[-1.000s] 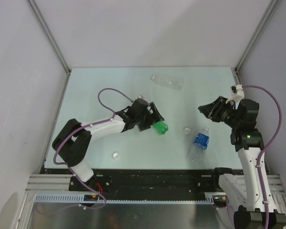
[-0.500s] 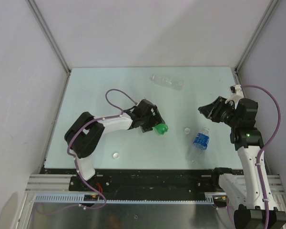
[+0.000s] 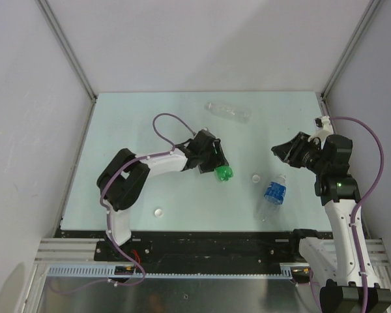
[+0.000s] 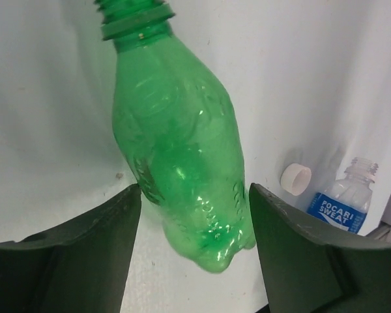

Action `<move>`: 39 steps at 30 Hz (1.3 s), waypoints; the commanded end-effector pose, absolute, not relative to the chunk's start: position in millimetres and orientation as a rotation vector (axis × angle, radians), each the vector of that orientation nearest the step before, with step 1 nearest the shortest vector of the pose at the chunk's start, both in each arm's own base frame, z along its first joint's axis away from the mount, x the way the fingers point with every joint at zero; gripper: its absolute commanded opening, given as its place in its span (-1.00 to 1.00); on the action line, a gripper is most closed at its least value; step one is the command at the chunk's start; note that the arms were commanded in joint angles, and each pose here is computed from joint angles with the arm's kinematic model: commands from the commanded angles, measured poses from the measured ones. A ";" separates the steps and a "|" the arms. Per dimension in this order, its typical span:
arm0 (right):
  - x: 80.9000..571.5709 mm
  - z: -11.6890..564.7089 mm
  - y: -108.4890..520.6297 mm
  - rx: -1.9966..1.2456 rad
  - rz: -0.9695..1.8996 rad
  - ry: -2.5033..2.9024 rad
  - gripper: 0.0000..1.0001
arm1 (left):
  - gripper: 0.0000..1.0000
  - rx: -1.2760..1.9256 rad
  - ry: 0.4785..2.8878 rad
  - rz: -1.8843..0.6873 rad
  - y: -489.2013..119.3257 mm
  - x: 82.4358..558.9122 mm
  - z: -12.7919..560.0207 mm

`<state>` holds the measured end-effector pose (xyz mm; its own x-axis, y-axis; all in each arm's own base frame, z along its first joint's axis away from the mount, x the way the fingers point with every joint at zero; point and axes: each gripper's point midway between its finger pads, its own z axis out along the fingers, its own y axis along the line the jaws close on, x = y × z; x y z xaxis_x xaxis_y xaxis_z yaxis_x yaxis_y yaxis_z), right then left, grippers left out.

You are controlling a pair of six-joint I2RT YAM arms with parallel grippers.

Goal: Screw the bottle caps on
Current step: Pick up the plastic bottle at the center of the board.

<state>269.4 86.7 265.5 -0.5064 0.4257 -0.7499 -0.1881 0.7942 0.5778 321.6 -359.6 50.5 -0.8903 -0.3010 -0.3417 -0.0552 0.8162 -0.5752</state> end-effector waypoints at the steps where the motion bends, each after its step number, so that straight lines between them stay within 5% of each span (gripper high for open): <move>1: 269.7 289.4 83.0 0.143 0.722 1.902 -0.35 | 0.43 -0.106 2.619 -0.731 -364.0 319.7 46.2; 19: 268.5 288.4 81.8 0.134 0.708 1.904 -0.35 | 0.23 0.232 2.652 -0.401 -360.0 320.3 25.7; 24: 268.4 287.2 81.9 0.124 0.705 1.908 -0.35 | -0.21 0.386 2.612 -0.402 -364.3 324.7 35.8; 32: 263.1 295.3 99.1 0.043 0.817 1.891 -0.35 | -0.88 0.645 2.268 -0.437 -365.7 338.7 134.4; 39: 244.5 317.5 128.6 -0.121 0.945 1.816 -0.39 | -1.00 1.068 1.716 -0.814 -373.8 266.8 194.3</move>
<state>258.4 106.3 276.2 -0.5246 0.3727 -0.7654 -0.3172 0.7488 0.5820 302.0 -351.6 129.3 -0.5597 0.3375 -0.7568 0.6660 0.7267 -0.1685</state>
